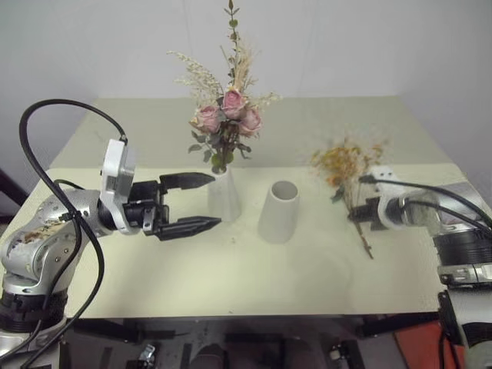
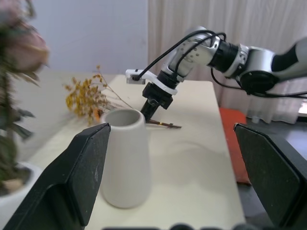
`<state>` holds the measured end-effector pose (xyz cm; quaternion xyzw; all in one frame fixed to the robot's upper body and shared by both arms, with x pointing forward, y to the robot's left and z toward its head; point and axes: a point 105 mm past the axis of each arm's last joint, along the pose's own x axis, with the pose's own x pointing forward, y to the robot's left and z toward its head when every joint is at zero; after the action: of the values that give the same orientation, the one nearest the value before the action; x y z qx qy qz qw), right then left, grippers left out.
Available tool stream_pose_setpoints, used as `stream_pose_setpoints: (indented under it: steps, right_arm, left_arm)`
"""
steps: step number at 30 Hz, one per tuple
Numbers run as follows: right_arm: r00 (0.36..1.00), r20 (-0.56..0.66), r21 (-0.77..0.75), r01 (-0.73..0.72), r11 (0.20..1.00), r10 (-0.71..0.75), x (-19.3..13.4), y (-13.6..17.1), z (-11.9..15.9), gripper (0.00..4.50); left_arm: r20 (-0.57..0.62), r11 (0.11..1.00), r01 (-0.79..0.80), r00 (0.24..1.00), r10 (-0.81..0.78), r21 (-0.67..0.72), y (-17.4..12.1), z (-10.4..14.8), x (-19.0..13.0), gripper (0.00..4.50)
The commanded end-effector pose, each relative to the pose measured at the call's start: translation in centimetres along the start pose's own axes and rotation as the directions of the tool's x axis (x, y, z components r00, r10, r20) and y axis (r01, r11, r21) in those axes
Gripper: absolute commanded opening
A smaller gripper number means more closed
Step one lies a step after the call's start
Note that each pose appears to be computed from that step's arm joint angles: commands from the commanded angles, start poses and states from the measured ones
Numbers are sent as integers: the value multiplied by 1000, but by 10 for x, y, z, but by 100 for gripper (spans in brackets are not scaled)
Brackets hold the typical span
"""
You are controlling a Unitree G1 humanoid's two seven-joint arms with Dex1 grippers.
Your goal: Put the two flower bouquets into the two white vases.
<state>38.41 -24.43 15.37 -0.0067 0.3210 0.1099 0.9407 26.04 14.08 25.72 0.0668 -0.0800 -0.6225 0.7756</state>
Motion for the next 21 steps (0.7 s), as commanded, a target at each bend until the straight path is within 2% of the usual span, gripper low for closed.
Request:
stream_pose_setpoints:
  steps: [1,3,4,6,9,12,15,17,21]
  right_arm:
    - [926,355,33,121,992,-125,-25,-17,53,4]
    - [880,463,77,84,993,-110,-33,-12,68,4]
    - [807,588,81,15,997,-60,-43,-4,80,4]
    - [681,732,66,-58,996,-9,-61,4,92,4]
    - [526,846,29,-208,978,86,-85,22,107,4]
    - [414,892,-57,-299,953,183,-102,40,114,4]
    - [299,889,-210,-407,889,347,-118,68,114,4]
    - [261,867,-292,-426,856,425,-123,84,112,4]
    - [230,812,-415,-420,807,537,-124,108,103,4]
  left_arm:
    - [31,998,-28,999,26,51,7,11,1,450]
    - [34,998,-36,999,34,53,9,11,2,450]
    - [35,998,-42,999,40,55,11,12,3,450]
    - [35,997,-51,998,49,57,13,12,3,450]
    - [17,996,-65,998,64,58,16,11,3,450]
    - [8,996,-70,998,70,56,16,10,3,450]
    - [-8,995,-86,996,87,53,17,8,5,450]
    - [-19,994,-93,995,94,50,17,6,5,450]
    - [-21,994,-100,995,101,49,18,5,6,450]
